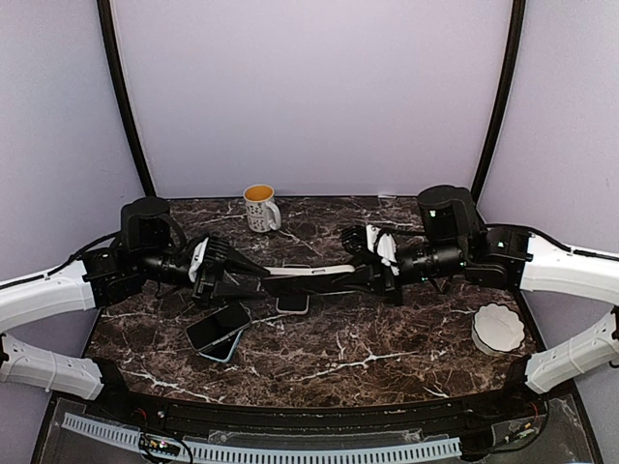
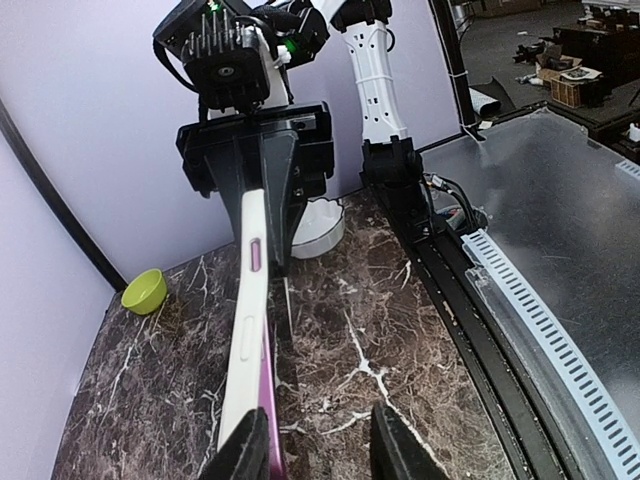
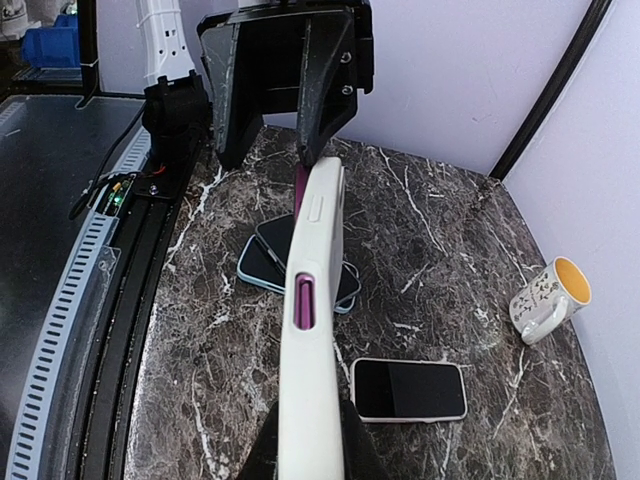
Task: Take the phone out of the phone case
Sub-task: Adjust the phone case on the phone.
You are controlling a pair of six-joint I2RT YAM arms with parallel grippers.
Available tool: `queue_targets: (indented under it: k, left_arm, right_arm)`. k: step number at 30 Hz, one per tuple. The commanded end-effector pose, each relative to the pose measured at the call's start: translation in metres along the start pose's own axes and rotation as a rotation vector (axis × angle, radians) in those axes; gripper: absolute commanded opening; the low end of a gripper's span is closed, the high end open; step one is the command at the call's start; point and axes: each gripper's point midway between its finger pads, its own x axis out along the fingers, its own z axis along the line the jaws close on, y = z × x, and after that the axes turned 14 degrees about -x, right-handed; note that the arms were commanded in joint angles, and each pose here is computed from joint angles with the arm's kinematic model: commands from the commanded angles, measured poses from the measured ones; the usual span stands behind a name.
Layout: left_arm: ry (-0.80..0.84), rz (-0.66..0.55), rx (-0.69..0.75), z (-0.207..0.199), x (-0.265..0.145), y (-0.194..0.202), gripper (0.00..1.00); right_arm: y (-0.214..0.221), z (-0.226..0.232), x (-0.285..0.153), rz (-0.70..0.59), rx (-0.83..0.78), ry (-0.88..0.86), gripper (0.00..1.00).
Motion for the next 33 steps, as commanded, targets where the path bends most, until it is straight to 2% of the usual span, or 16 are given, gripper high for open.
queue_targets:
  k: [1, 14, 25, 30, 33]
  left_arm:
    - [-0.021, 0.038, -0.006, 0.002, 0.001, 0.011, 0.39]
    - [-0.017, 0.066, -0.010, 0.000, 0.006, 0.019, 0.41]
    - [0.021, 0.083, -0.025, -0.007, 0.012, 0.024, 0.34]
    - [-0.006, 0.091, -0.002, -0.004, 0.011, 0.025, 0.36]
    - [-0.030, 0.094, 0.012, -0.001, 0.010, 0.025, 0.40]
  right_arm:
    - [-0.073, -0.013, -0.016, -0.250, -0.111, 0.017, 0.00]
    - [-0.089, -0.004, -0.019, -0.320, -0.112, -0.065, 0.00]
    - [-0.103, -0.031, -0.019, -0.380, -0.086, 0.075, 0.00]
    - [-0.108, -0.040, -0.019, -0.389, -0.048, 0.099, 0.00]
    - [-0.105, -0.042, -0.018, -0.371, -0.021, 0.098, 0.00]
